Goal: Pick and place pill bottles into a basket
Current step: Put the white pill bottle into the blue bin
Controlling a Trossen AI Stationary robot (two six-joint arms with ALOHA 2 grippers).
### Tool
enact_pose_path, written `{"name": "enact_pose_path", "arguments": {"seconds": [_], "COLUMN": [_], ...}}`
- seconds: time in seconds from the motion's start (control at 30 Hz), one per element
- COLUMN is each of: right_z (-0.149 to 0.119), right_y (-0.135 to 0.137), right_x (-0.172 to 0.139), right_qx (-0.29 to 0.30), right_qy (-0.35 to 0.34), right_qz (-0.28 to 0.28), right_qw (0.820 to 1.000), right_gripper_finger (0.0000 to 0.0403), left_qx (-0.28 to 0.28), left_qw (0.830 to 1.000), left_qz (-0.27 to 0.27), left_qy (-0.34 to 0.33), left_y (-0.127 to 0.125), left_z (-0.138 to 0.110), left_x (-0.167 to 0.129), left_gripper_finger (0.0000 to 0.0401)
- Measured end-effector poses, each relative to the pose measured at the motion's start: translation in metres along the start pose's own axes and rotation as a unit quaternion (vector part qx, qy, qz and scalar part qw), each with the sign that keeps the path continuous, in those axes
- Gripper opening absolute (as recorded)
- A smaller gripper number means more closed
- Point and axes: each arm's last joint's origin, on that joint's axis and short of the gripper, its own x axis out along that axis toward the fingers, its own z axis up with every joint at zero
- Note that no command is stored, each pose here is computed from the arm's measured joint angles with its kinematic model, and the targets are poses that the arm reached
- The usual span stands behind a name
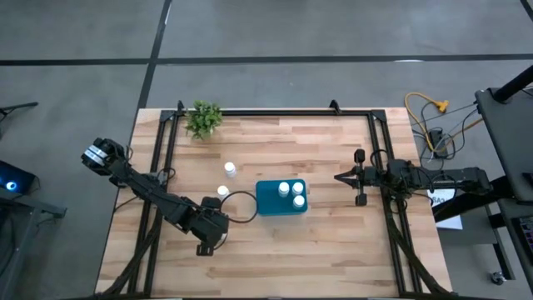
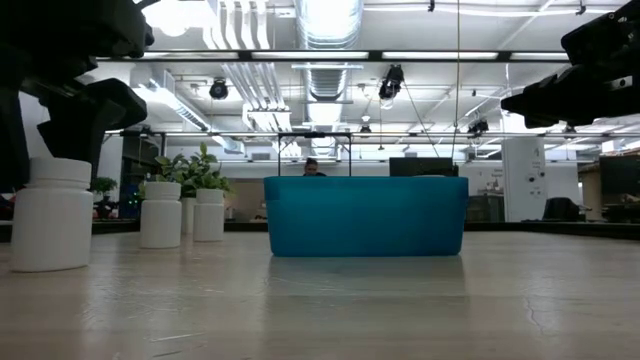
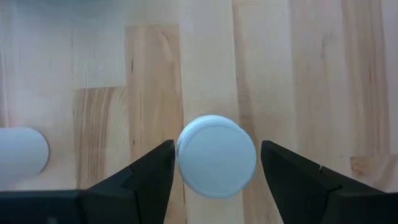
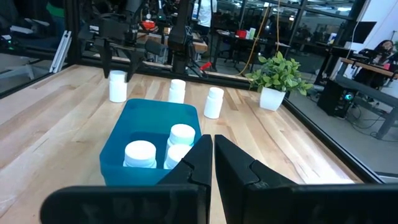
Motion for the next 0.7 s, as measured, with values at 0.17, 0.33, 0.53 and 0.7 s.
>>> {"name": "enact_pose_path", "arguments": {"seconds": [0.17,0.33,0.53,0.7], "right_z": [0.0,-0.0001,0.0,0.0], "right_y": [0.0,0.0001,0.0,0.0], "right_x": [0.0,0.0,0.0,0.0], "right_qx": [0.0,0.0,0.0,0.0], "right_qy": [0.0,0.0,0.0,0.0], "right_qz": [0.0,0.0,0.0,0.0], "right_qw": [1.0,1.0,1.0,1.0], "right_gripper_finger": [0.0008,0.0008,0.0008,0.0008], "left_qx": [0.0,0.0,0.0,0.0], "left_qw": [1.0,1.0,1.0,1.0], "left_qz": [0.013,0.016,0.016,0.015], "left_qy": [-0.008,-0.01,-0.01,-0.01], "left_y": [0.0007,0.0009,0.0008,0.0008], "left_z": [0.0005,0.0007,0.0007,0.0007], "left_x": [0.0,0.0,0.0,0.0], "left_gripper_finger": [0.0221,0.0206,0.0145,0.0145]}}
